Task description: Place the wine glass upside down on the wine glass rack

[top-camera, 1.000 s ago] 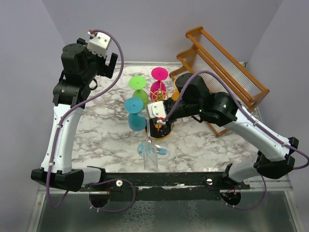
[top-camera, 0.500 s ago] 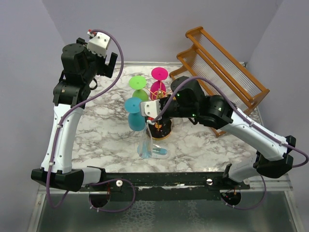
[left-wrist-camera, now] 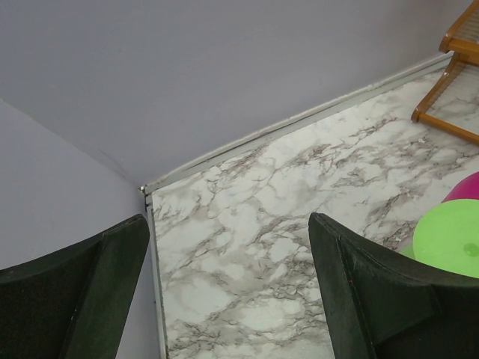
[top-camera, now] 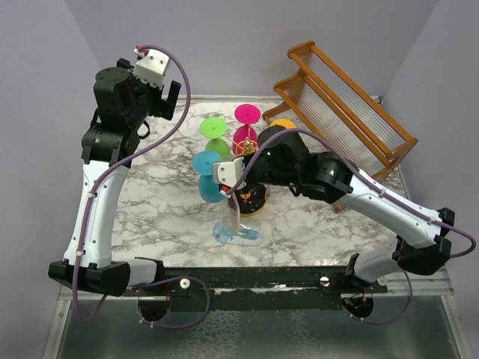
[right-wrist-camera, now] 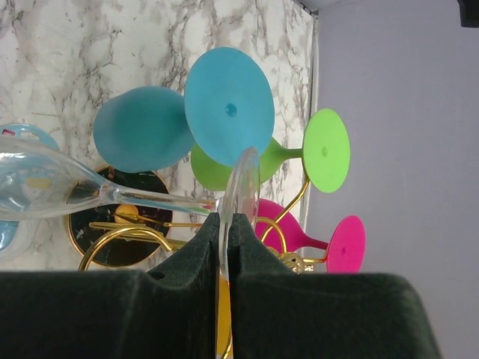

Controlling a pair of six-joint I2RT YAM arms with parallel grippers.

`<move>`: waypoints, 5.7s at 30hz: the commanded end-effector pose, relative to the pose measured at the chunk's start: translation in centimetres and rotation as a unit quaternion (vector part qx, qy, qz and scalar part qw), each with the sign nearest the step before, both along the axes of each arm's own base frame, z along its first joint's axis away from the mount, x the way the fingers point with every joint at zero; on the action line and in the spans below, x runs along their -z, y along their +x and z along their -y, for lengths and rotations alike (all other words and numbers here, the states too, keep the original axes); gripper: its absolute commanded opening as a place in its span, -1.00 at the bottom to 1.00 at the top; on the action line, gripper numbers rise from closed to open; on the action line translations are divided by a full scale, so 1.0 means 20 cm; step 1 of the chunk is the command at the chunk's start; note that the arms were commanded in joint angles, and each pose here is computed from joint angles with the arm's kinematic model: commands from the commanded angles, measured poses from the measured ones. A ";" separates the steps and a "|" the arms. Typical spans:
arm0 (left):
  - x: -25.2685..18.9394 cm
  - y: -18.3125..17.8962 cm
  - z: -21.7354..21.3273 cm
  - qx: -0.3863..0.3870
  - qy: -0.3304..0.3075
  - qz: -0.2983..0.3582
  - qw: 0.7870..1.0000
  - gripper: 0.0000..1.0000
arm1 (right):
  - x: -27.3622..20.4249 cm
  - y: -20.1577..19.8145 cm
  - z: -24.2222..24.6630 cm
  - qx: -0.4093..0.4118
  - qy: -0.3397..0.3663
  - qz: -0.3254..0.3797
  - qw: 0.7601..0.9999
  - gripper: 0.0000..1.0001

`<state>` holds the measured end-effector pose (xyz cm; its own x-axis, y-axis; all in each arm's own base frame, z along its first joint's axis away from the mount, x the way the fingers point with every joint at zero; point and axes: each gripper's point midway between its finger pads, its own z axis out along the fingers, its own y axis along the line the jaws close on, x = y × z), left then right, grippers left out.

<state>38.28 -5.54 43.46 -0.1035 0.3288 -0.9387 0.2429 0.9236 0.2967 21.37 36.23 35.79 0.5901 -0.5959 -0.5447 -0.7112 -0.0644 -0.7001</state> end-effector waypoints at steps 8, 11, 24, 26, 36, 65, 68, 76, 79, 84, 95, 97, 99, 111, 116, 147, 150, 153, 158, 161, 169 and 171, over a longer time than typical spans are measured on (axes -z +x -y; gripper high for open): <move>-0.02 0.00 0.00 0.000 -0.006 0.010 1.000 0.81 | -0.06 0.06 0.03 0.030 -0.001 0.067 0.997 -0.98; -0.02 0.00 0.00 0.000 -0.005 0.009 1.000 0.81 | -0.07 0.06 0.04 0.034 -0.004 0.074 0.997 -0.97; -0.01 0.00 0.00 0.002 -0.005 0.008 1.000 0.81 | -0.06 0.07 0.11 0.041 -0.019 0.092 0.995 -0.98; -0.01 0.00 0.00 0.003 -0.005 0.008 1.000 0.80 | -0.07 0.07 0.11 0.042 -0.019 0.094 0.994 -0.98; 0.00 0.00 0.00 0.005 -0.004 0.005 1.000 0.81 | -0.06 0.10 0.15 0.058 -0.031 0.109 0.992 -0.98; 0.06 0.02 -0.01 0.004 0.001 -0.007 1.000 0.98 | -0.07 -0.03 0.18 0.004 -0.032 0.076 0.997 -0.97; 0.07 0.02 0.00 0.009 0.000 -0.010 1.000 0.98 | -0.06 -0.04 0.19 -0.001 -0.033 0.072 0.997 -0.98; 0.07 0.02 0.01 0.012 -0.001 -0.013 1.000 0.98 | -0.07 -0.08 0.20 -0.015 -0.032 0.064 0.997 -0.98; 0.08 0.02 0.01 0.015 0.000 -0.014 1.000 0.98 | -0.07 -0.10 0.19 -0.025 -0.032 0.058 0.998 -0.97; 0.09 0.02 0.02 0.018 0.001 -0.017 1.000 0.98 | -0.04 -0.12 0.19 -0.036 -0.036 0.051 0.997 -0.97; 0.10 0.03 0.03 0.025 0.000 -0.020 0.999 0.98 | -0.03 -0.14 0.20 -0.042 -0.038 0.043 0.997 -0.94; 0.10 0.02 0.03 0.026 0.000 -0.021 0.999 0.98 | -0.03 -0.14 0.20 -0.044 -0.039 0.041 0.997 -0.93; 0.10 0.02 0.03 0.026 0.000 -0.020 0.999 0.98 | -0.02 -0.15 0.20 -0.047 -0.039 0.036 0.997 -0.91; 0.11 0.03 0.03 0.028 0.002 -0.024 0.999 0.98 | 0.01 -0.16 0.21 -0.050 -0.044 0.029 0.997 -0.80; 0.12 0.03 0.03 0.029 0.004 -0.024 0.999 0.98 | 0.03 -0.18 0.22 -0.054 -0.048 0.024 0.997 -0.76; 0.14 0.02 0.04 0.034 0.007 -0.030 0.999 0.98 | 0.07 -0.22 0.21 -0.072 -0.047 0.001 0.996 -0.51; 0.15 0.02 0.04 0.034 0.008 -0.030 0.999 0.98 | 0.06 -0.24 0.21 -0.079 -0.044 -0.004 0.996 -0.47; 0.15 0.02 0.04 0.035 0.008 -0.031 0.999 0.98 | 0.06 -0.25 0.21 -0.084 -0.043 -0.009 0.995 -0.46; 0.15 0.02 0.04 0.036 0.008 -0.033 0.999 0.98 | 0.07 -0.27 0.20 -0.090 -0.043 -0.015 0.995 -0.44; 0.15 0.02 0.04 0.037 0.009 -0.033 0.999 0.98 | 0.06 -0.28 0.20 -0.092 -0.041 -0.018 0.995 -0.43; 0.16 0.03 0.05 0.040 0.008 -0.035 0.999 0.98 | 0.05 -0.30 0.21 -0.100 -0.038 -0.028 0.994 -0.31; 0.16 0.03 0.05 0.039 0.008 -0.036 0.999 0.98 | 0.06 -0.31 0.21 -0.102 -0.038 -0.031 0.994 -0.29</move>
<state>38.65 -6.22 40.38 -0.1510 0.3505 -0.9243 0.3150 0.9033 0.2911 16.49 32.61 33.08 0.6693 -0.5477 -0.5020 -0.7094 -0.2704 -0.6509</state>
